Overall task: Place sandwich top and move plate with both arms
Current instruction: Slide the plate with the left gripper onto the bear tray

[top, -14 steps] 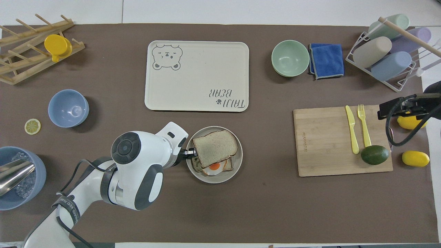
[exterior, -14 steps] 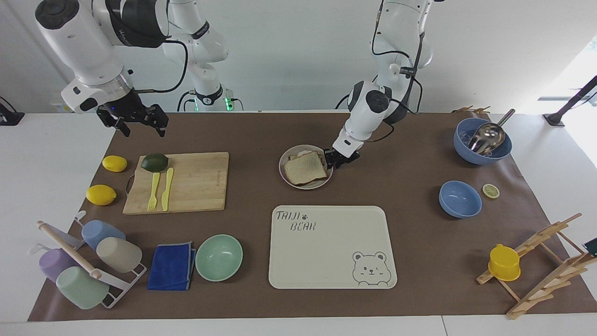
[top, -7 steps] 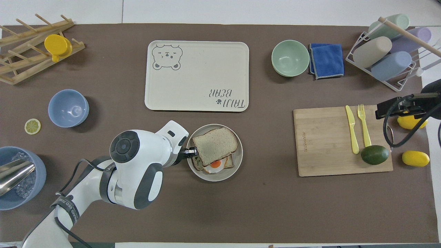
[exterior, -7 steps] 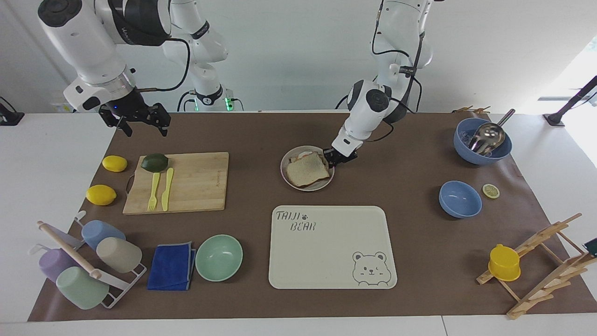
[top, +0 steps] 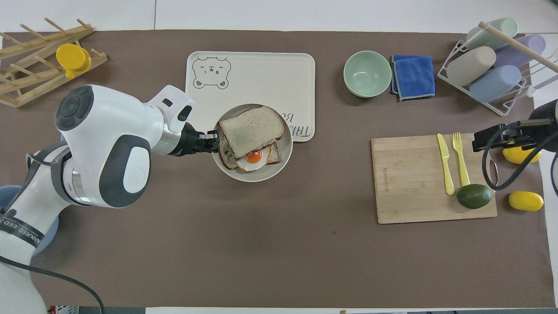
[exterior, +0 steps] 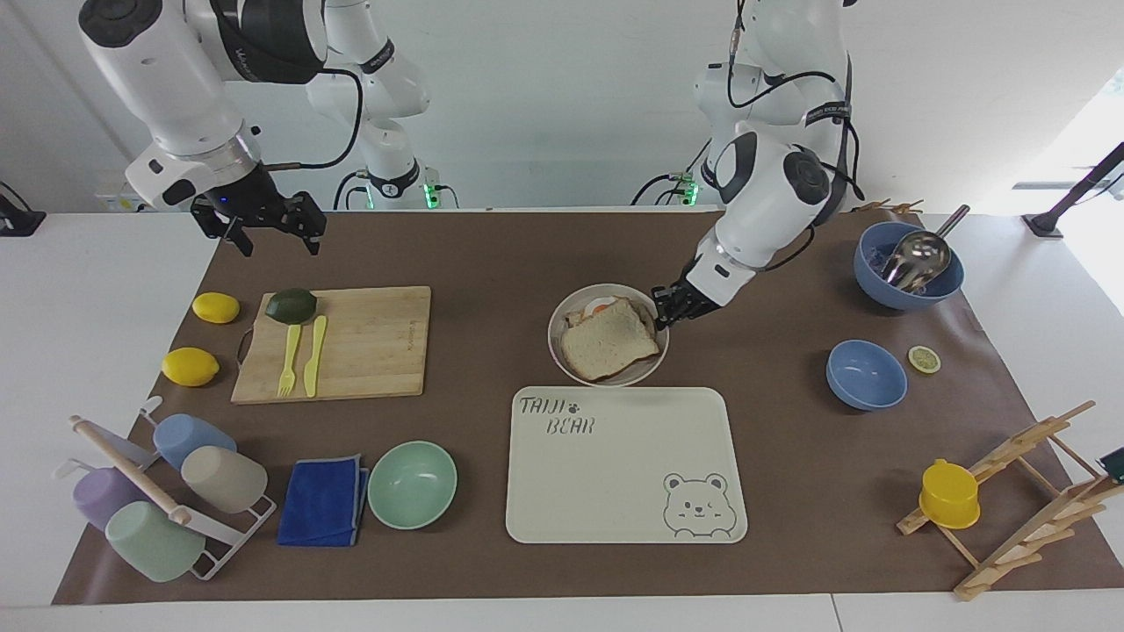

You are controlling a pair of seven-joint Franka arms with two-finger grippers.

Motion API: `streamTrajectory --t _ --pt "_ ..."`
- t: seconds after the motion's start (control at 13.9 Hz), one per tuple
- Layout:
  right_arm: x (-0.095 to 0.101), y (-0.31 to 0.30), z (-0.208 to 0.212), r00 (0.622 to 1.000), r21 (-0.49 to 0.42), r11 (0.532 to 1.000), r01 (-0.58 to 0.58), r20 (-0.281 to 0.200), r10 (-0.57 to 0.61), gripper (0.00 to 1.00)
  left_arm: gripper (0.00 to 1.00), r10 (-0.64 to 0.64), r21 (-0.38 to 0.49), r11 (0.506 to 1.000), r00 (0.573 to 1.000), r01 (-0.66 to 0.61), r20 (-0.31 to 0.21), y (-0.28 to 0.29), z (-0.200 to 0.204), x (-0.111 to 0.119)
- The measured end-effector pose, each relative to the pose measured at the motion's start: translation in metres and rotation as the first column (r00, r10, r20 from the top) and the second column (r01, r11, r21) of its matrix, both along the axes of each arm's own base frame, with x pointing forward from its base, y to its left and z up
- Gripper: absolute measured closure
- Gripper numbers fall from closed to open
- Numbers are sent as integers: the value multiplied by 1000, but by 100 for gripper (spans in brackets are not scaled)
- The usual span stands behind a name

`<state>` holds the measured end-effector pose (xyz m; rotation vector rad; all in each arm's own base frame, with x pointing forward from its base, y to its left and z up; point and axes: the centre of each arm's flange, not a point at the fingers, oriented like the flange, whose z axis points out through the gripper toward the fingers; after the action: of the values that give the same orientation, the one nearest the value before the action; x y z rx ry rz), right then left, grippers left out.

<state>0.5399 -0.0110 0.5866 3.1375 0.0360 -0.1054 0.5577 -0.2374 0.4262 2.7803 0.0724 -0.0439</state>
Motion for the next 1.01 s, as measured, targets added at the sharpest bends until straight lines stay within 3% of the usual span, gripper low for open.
streamTrajectory --t 0.36,0.5,1.01 --pt "0 0 1 1000 0 1000 -8 1 8 0 96 -40 -8 999 999 40 22 9 -67 97" --pt "0 0 1 1000 0 1000 -9 1 9 0 96 -88 -7 996 995 89 36 18 -98 122" --pt "-2 5 0 1000 0 1000 -24 -11 24 0 96 -140 -7 990 984 142 109 9 -109 129"
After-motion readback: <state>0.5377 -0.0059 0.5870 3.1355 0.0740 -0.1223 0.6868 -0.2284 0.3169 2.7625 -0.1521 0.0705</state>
